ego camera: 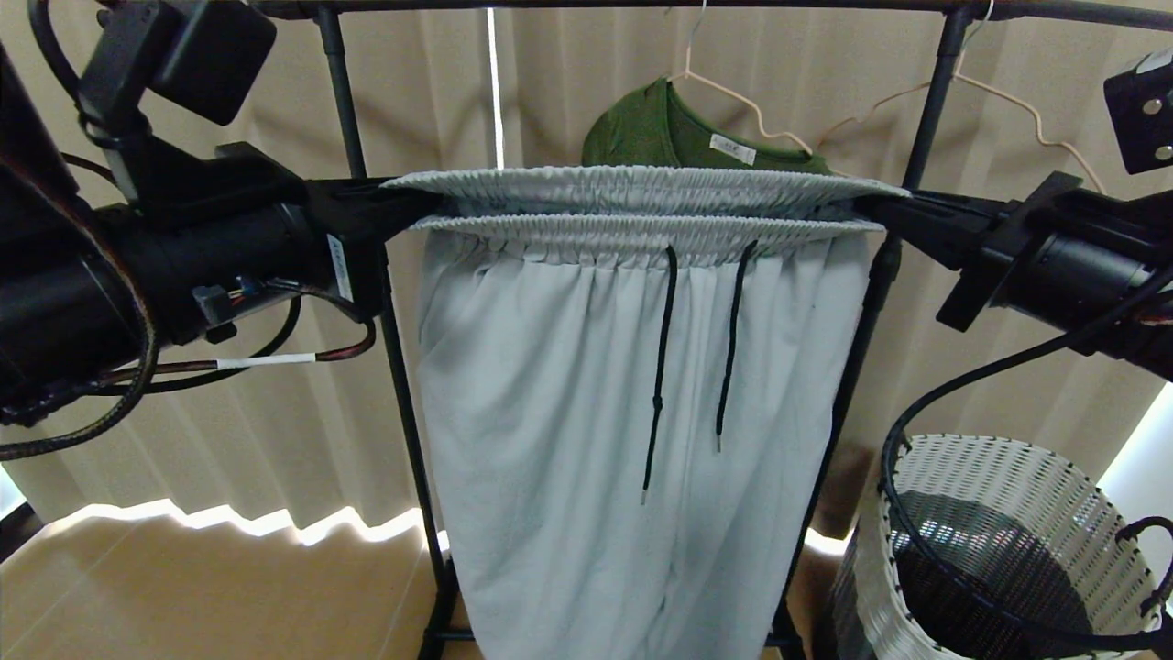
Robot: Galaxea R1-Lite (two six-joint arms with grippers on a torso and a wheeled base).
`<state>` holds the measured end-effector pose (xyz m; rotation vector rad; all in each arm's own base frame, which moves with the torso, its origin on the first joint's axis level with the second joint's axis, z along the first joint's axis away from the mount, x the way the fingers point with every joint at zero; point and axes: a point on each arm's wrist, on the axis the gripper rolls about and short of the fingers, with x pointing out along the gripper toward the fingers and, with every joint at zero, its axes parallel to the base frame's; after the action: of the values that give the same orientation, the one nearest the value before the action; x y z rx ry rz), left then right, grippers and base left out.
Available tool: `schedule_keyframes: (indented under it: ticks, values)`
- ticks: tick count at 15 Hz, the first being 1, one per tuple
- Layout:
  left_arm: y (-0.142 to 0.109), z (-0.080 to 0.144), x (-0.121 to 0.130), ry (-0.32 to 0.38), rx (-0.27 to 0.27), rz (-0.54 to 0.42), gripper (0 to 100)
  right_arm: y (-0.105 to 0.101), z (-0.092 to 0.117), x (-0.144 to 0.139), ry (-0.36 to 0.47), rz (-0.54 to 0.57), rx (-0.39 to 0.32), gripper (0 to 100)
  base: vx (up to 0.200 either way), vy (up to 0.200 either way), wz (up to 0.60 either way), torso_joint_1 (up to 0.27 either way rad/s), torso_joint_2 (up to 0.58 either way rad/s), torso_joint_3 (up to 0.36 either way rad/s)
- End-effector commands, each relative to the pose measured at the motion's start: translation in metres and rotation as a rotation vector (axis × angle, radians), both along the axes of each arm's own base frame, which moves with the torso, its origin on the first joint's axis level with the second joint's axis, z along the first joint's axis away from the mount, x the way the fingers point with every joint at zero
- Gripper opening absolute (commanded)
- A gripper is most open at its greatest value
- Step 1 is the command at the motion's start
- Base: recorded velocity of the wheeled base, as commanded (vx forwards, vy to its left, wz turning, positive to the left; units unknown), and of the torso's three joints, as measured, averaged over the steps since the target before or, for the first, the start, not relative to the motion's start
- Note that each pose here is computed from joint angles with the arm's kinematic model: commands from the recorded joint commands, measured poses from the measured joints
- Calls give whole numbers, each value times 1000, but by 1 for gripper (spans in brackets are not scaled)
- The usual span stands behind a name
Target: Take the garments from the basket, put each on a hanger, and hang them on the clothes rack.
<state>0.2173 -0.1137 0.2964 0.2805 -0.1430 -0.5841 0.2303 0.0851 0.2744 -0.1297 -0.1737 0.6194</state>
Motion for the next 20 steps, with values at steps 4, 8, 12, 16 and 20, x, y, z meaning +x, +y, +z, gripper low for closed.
schedule_keyframes:
  ticks: [4, 8, 12, 16, 20]
  values:
    - [-2, 0, -2, 0, 0, -10, 0, -1, -2, -3, 30, 2, -11, 0, 0, 0, 0, 0, 0, 0]
    - [-1, -10, -3, 30, 16, -9, 0, -3, -12, -9, 63, 5, -18, 100, 0, 0, 0, 0, 0, 0]
    - [6, -19, 1, 59, 27, 55, 0, -3, -30, -42, 74, 62, -18, 100, 0, 0, 0, 0, 0, 0]
    - [7, -26, 4, 83, 39, 92, 0, -1, -40, -64, 62, 121, -16, 100, 0, 0, 0, 0, 0, 0]
    - [11, -39, 6, 121, 58, 126, 0, -4, -41, -78, 70, 208, 7, 100, 0, 0, 0, 0, 0, 0]
